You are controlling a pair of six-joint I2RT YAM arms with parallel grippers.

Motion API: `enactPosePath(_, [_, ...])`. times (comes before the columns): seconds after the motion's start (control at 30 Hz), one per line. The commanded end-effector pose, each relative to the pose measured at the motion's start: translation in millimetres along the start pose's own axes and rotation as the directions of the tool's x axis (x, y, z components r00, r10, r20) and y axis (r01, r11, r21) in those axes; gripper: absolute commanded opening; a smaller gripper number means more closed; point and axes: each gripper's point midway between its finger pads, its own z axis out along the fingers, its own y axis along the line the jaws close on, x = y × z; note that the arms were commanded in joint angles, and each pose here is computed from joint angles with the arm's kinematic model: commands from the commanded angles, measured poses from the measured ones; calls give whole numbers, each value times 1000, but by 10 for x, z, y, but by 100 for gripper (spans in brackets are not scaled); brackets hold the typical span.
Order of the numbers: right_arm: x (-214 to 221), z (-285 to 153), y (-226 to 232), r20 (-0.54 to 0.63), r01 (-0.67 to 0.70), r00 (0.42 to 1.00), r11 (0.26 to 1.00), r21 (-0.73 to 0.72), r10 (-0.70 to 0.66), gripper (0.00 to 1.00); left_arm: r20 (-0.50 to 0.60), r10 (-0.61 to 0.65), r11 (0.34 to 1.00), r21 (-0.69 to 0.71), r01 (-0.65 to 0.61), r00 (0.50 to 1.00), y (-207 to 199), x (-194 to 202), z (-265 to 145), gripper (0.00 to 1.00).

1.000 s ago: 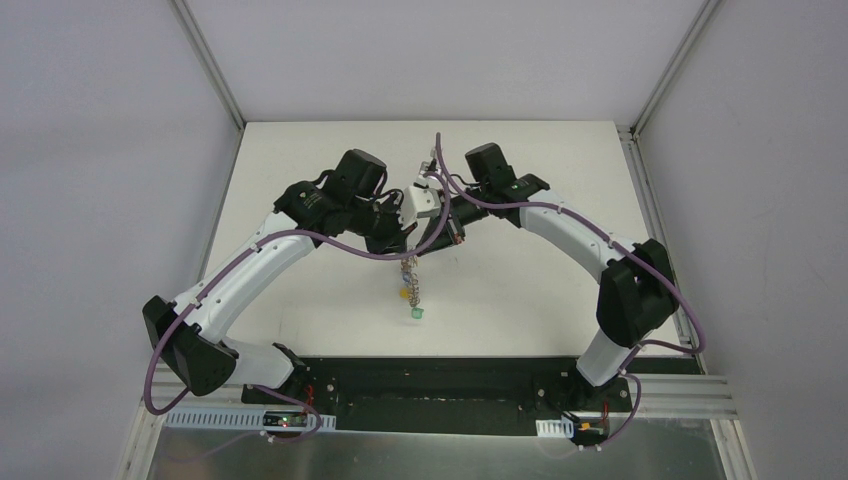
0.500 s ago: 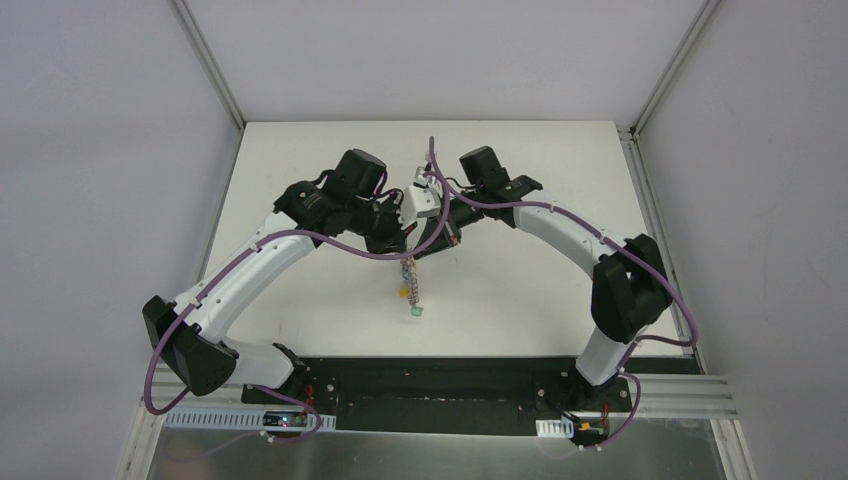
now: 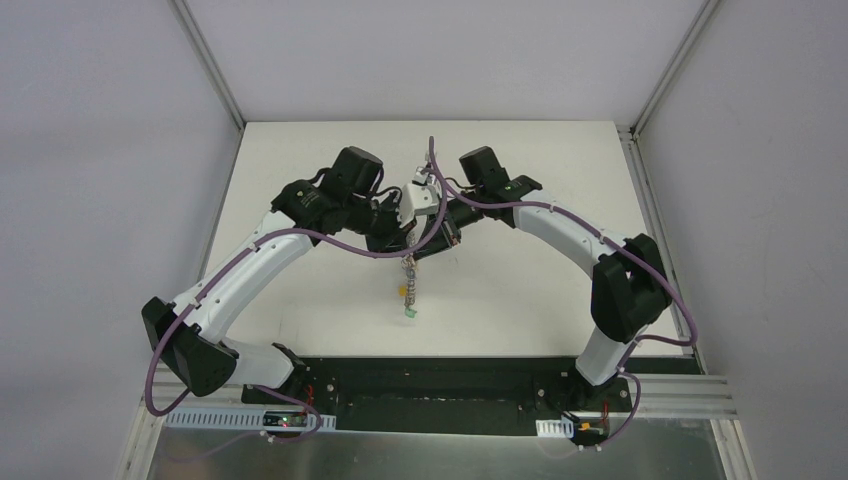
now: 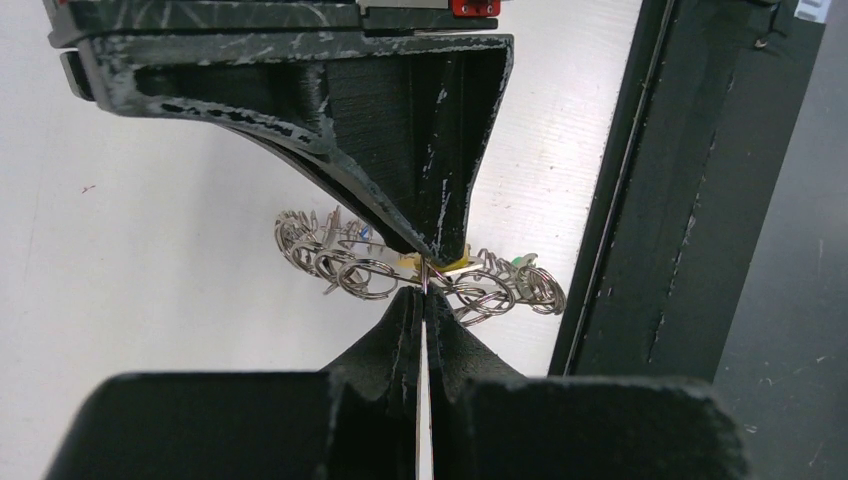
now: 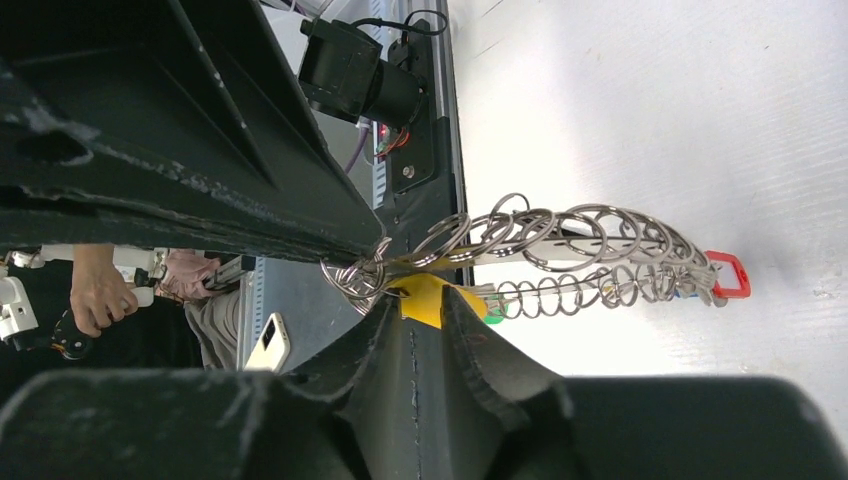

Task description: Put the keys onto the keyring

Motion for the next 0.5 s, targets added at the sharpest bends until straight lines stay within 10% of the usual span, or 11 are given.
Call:
enactPosePath(0.0, [-105,-129,278,37,143,989,990,-4,-142,27,148,25,999,43,-32,989,-90,-320,-167,0])
enactPosePath(0.47, [-237,-584,540,58,339,936,933,125,-348,34,301,-43,992,125,5,953,-99,-657,-409,0])
